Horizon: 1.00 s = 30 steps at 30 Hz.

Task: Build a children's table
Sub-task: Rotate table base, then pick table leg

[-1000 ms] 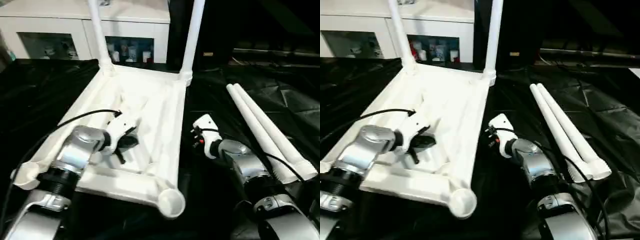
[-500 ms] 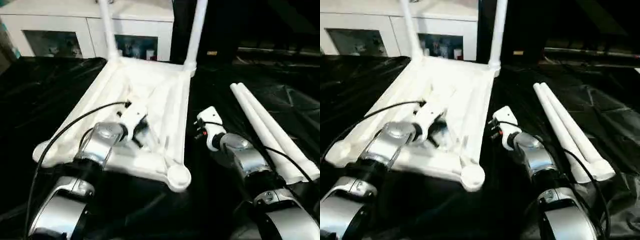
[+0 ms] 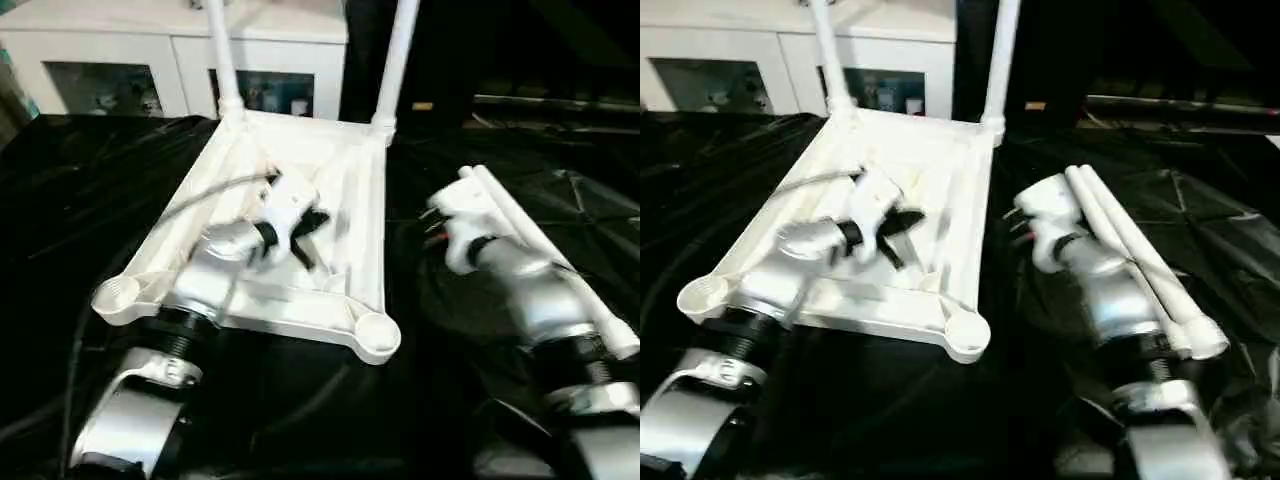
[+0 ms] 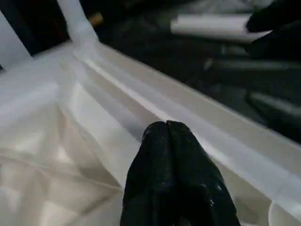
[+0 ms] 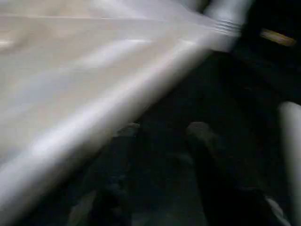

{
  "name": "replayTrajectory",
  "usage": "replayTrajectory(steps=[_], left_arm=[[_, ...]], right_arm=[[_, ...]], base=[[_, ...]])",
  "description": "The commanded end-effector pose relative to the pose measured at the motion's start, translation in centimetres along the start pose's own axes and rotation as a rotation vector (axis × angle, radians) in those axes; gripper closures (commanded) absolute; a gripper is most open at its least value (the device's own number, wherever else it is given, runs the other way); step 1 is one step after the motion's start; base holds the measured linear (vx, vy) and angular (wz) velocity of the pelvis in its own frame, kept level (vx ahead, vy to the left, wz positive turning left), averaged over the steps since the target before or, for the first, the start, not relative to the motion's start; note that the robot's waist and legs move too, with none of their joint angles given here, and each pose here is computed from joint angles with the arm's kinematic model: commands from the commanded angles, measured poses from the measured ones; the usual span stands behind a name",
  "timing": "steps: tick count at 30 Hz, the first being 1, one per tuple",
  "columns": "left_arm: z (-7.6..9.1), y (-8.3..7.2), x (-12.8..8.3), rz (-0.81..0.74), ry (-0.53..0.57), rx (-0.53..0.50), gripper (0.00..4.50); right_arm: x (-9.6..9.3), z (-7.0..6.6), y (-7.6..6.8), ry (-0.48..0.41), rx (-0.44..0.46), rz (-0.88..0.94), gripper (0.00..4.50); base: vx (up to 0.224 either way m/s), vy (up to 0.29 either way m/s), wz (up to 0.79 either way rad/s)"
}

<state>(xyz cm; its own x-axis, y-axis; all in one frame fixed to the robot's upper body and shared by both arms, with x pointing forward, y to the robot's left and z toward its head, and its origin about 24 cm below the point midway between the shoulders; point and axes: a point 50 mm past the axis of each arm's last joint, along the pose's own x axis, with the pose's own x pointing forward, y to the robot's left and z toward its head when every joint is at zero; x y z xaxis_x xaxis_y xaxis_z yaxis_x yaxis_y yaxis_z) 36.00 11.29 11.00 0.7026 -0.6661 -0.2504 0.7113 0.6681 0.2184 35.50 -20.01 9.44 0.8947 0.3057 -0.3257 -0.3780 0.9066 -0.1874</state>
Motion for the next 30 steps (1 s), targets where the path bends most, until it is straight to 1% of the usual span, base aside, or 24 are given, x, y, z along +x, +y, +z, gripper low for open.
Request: replayTrajectory(steps=[1, 2, 3, 4, 5, 6, 7, 8, 9, 10, 11, 13, 14, 15, 16, 17, 19, 20, 21, 24, 25, 26, 29, 30], left_arm=[[-0.1, 0.1, -0.7, -0.021, 0.000, -0.035, 4.07], [0.1, 0.2, -1.5, -0.061, 0.010, -0.043, 4.07], [0.1, 0.2, -1.6, -0.067, 0.012, -0.043, 3.88], [0.1, 0.1, -2.0, -0.093, 0.015, -0.037, 3.88], [0.3, -0.2, -2.4, -0.137, 0.013, -0.030, 3.65], [0.3, -0.3, -2.6, -0.155, 0.010, -0.028, 3.62], [0.6, -0.8, -3.0, -0.209, -0.001, -0.022, 3.59], [0.7, -0.9, -3.0, -0.218, -0.003, -0.021, 3.59], [0.8, -1.3, -3.2, -0.250, -0.006, -0.015, 3.59], [1.1, -1.9, -3.4, -0.302, -0.006, -0.003, 3.35], [1.3, -2.3, -3.4, -0.322, -0.007, 0.002, 3.24], [1.3, -2.5, -3.4, -0.332, -0.008, 0.004, 3.20], [1.6, -3.0, -3.4, -0.357, -0.014, -0.003, 3.21], [1.7, -3.3, -3.5, -0.371, -0.013, -0.009, 2.92], [1.7, -3.3, -3.5, -0.371, -0.013, -0.009, 2.92], [1.7, -3.5, -3.5, -0.380, -0.011, -0.011, 2.81], [1.8, -3.7, -3.6, -0.389, -0.005, -0.013, 2.80], [1.8, -3.8, -3.7, -0.395, 0.000, -0.013, 2.55], [1.8, -3.8, -3.7, -0.397, 0.003, -0.012, 2.42], [1.7, -4.1, -3.7, -0.415, 0.013, -0.010, 2.27], [1.7, -4.1, -3.7, -0.417, 0.015, -0.010, 2.27], [1.7, -4.2, -3.7, -0.420, 0.017, -0.010, 1.98], [1.7, -4.4, -3.7, -0.423, 0.022, -0.011, 1.85], [1.7, -4.4, -3.7, -0.426, 0.024, -0.010, 1.55]], right_arm=[[-0.3, 0.3, -1.4, 0.020, 0.039, -0.073, 2.26], [-0.7, 0.3, -2.7, 0.056, 0.057, -0.135, 2.26], [-0.8, 0.3, -2.9, 0.061, 0.059, -0.143, 2.02], [-1.0, 0.2, -3.3, 0.087, 0.064, -0.167, 2.02], [-1.3, 0.1, -4.0, 0.129, 0.066, -0.191, 1.96], [-1.4, 0.0, -4.1, 0.145, 0.067, -0.197, 1.88], [-1.7, -0.3, -4.6, 0.198, 0.076, -0.207, 1.76], [-1.7, -0.4, -4.7, 0.206, 0.078, -0.208, 1.76], [-1.9, -0.7, -4.8, 0.247, 0.091, -0.202, 1.76], [-2.3, -1.4, -5.2, 0.320, 0.099, -0.216, 1.55], [-2.5, -1.8, -5.4, 0.353, 0.109, -0.227, 1.48], [-2.6, -2.0, -5.5, 0.370, 0.115, -0.234, 1.42], [-2.7, -2.7, -5.7, 0.404, 0.141, -0.246, 1.36], [-2.9, -3.2, -5.9, 0.424, 0.153, -0.267, 1.12], [-2.9, -3.2, -5.9, 0.424, 0.153, -0.267, 1.12], [-3.0, -3.5, -6.0, 0.439, 0.161, -0.281, 1.04], [-3.1, -3.9, -6.2, 0.458, 0.172, -0.298, 0.93], [-3.3, -4.1, -6.2, 0.474, 0.176, -0.306, 0.73], [-3.3, -4.1, -6.2, 0.481, 0.175, -0.309, 0.64], [-3.6, -4.6, -6.3, 0.500, 0.176, -0.316, 0.39], [-3.6, -4.6, -6.3, 0.503, 0.176, -0.316, 0.39], [-3.7, -4.7, -6.3, 0.509, 0.177, -0.315, 0.20], [-3.7, -5.0, -6.0, 0.520, 0.188, -0.298, 0.02], [-3.6, -5.0, -5.7, 0.520, 0.204, -0.278, 0.00]], base=[[0.000, 0.000, 0.00], [0.000, 0.000, 0.00], [0.000, 0.000, 0.00], [0.000, 0.000, 0.00], [0.000, 0.000, 0.00], [0.000, 0.000, 0.00], [0.000, 0.000, 0.00], [0.000, 0.000, 0.00], [0.000, 0.000, 0.00], [0.000, 0.000, 0.00], [0.000, 0.000, 0.00], [0.000, 0.000, 0.00], [0.000, 0.000, 0.00], [0.000, 0.000, 0.00], [0.000, 0.000, 0.00], [0.000, 0.000, 0.00], [0.000, 0.000, 0.00], [0.000, 0.000, 0.00], [0.000, 0.000, 0.00], [0.000, 0.000, 0.00], [0.000, 0.000, 0.00], [0.000, 0.000, 0.00], [0.000, 0.000, 0.00], [0.000, 0.000, 0.00]])
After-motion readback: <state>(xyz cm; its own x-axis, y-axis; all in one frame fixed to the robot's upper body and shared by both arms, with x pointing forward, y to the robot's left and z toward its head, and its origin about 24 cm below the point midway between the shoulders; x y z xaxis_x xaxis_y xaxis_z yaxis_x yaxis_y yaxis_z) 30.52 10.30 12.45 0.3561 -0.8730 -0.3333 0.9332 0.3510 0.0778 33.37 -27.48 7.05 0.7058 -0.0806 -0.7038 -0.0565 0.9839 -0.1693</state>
